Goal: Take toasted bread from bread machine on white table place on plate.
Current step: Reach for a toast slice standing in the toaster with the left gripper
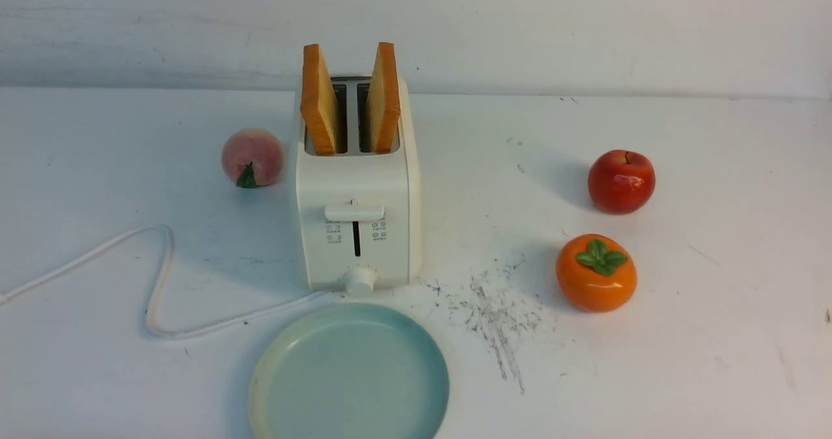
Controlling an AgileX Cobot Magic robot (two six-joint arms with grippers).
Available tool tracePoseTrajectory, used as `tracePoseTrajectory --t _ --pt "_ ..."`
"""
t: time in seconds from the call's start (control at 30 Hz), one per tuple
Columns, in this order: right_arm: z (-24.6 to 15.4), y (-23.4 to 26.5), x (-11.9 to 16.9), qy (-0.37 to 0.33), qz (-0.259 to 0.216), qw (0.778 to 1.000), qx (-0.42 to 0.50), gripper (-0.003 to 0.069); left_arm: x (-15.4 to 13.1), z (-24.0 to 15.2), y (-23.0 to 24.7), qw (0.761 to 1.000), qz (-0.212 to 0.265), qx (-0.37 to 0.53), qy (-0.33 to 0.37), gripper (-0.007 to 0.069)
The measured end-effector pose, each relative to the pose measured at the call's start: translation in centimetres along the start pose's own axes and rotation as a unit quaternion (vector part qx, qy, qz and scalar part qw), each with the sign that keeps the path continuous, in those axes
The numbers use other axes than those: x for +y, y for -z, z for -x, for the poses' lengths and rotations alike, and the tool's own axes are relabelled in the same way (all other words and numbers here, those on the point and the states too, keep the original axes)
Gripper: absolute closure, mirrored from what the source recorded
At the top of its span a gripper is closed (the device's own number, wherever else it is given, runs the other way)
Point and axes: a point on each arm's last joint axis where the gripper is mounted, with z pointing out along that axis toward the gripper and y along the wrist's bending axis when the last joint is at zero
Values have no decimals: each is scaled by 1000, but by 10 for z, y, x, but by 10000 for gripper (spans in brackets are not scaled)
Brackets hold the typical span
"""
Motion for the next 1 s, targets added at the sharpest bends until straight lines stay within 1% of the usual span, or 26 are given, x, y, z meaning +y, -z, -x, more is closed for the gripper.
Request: tracePoseTrajectory --t 0.1,0.2,0.27,0.3,0.33,0.37,0.4,0.5,0.57,0.6,0.7,0.73,0.8,0.83,0.87,0.9,0.93,1.0 --pt "0 0 0 0 0 1000 0 419 0 2 0 1000 -2 -13 -8 387" --pt "0 0 0 0 0 1000 0 419 -2 5 0 1000 -10 -29 2 387" --pt "0 0 0 0 0 1000 0 419 -5 11 1 997 -32 -59 47 387" --pt "0 0 0 0 0 1000 0 419 -6 11 1 996 -34 -61 51 387" --pt "0 0 0 0 0 1000 0 419 -8 15 2 992 -50 -81 85 387" --pt "0 0 0 0 0 1000 0 419 -8 17 2 990 -55 -86 95 387" --pt "0 0 0 0 0 1000 0 419 -11 22 3 982 -75 -110 134 387" --pt "0 0 0 0 0 1000 0 419 -13 27 5 972 -94 -135 168 387" --pt "1 0 1 -17 5 1000 -5 419 -13 29 6 967 -103 -148 178 387" --pt "2 0 2 -33 10 999 -11 419 -13 30 6 967 -105 -151 179 387" --pt "9 0 5 -138 38 989 -50 419 -14 33 7 963 -112 -164 182 387" --pt "9 0 6 -143 39 988 -50 419 -14 33 7 962 -113 -167 182 387" --pt "18 2 6 -234 60 966 -96 419 -15 37 9 957 -124 -188 182 387" --pt "21 2 6 -260 65 957 -112 419 -16 39 10 954 -131 -200 183 387" --pt "25 3 5 -297 72 943 -129 419 -17 42 12 948 -140 -218 185 388" --pt "25 3 5 -298 72 943 -132 419 -17 43 13 947 -142 -221 185 389" --pt "28 4 4 -322 77 932 -149 419 -18 47 15 939 -155 -245 188 402" --pt "30 5 3 -318 75 931 -162 419 -19 51 18 931 -165 -264 192 448"
